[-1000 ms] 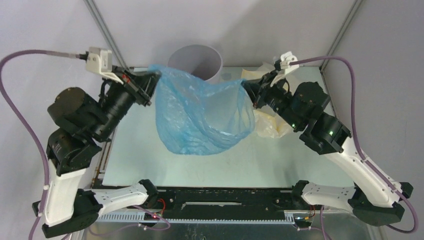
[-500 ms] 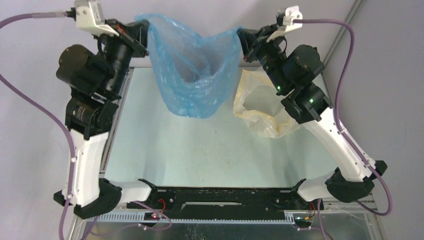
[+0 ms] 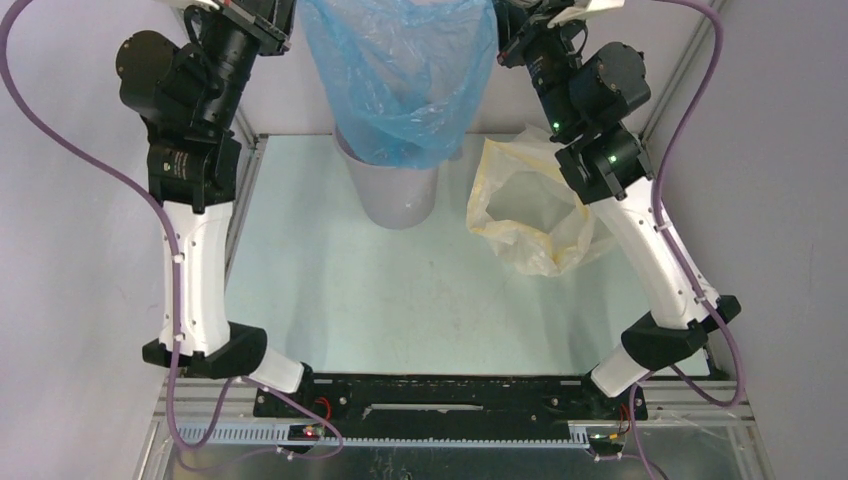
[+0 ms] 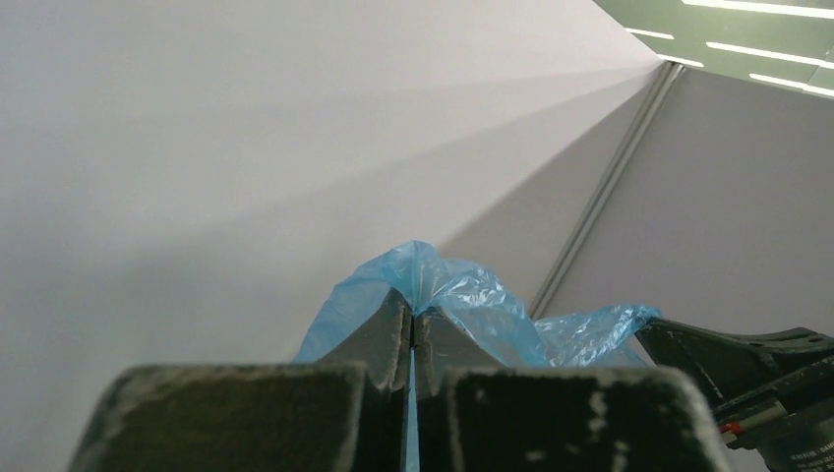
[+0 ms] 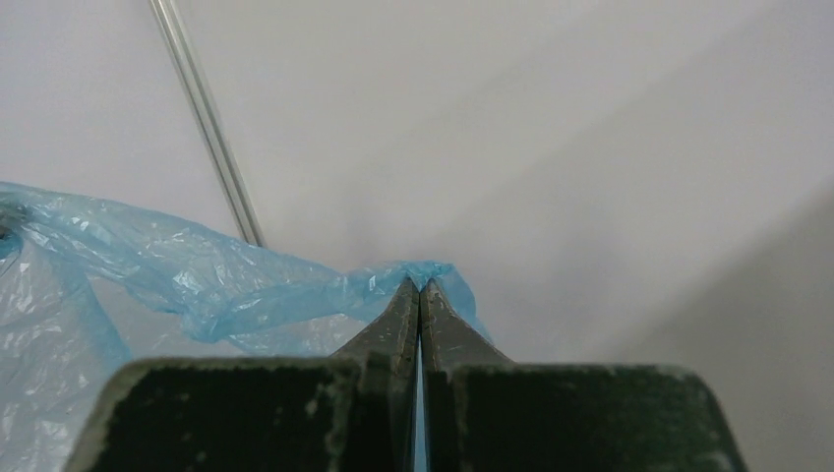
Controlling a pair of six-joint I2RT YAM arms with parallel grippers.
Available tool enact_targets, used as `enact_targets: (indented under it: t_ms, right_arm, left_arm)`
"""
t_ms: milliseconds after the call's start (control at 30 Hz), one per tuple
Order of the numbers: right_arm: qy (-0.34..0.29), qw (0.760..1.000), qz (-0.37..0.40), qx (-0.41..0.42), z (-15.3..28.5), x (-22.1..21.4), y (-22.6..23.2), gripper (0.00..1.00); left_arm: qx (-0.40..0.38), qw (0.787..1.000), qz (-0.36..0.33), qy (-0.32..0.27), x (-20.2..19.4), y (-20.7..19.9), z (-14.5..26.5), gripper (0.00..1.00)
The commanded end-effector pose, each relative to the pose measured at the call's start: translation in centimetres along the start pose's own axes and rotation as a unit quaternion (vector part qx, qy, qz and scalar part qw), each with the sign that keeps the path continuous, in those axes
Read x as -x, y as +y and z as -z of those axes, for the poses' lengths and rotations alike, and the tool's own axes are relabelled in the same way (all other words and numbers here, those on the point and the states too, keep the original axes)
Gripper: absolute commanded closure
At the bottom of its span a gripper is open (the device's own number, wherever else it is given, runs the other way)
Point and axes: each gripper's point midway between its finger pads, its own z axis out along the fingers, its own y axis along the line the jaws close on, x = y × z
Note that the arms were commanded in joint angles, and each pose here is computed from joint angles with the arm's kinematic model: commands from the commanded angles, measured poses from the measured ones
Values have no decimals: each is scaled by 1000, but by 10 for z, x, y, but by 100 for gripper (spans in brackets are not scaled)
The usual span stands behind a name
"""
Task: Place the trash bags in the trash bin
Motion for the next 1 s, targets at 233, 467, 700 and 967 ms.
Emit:
enact_targets:
  t_ms: [233,467,700,967]
  right_arm:
    - [20,999,-16,43,-24,-35,12,100]
    - [62,996,-15,68,-29,-67,20,100]
    - [96,989,-19,109,-43,-87,38,100]
    - [86,987,-45,127,-55,-104,58,100]
  left_arm:
    - [26,999,27,4,-18,39,-10,100]
    - [58,997,34,41,-53,66,-14,100]
    - [121,992,15,31,-52,89,3,100]
    - [158,987,-8,35,-52,105,20,100]
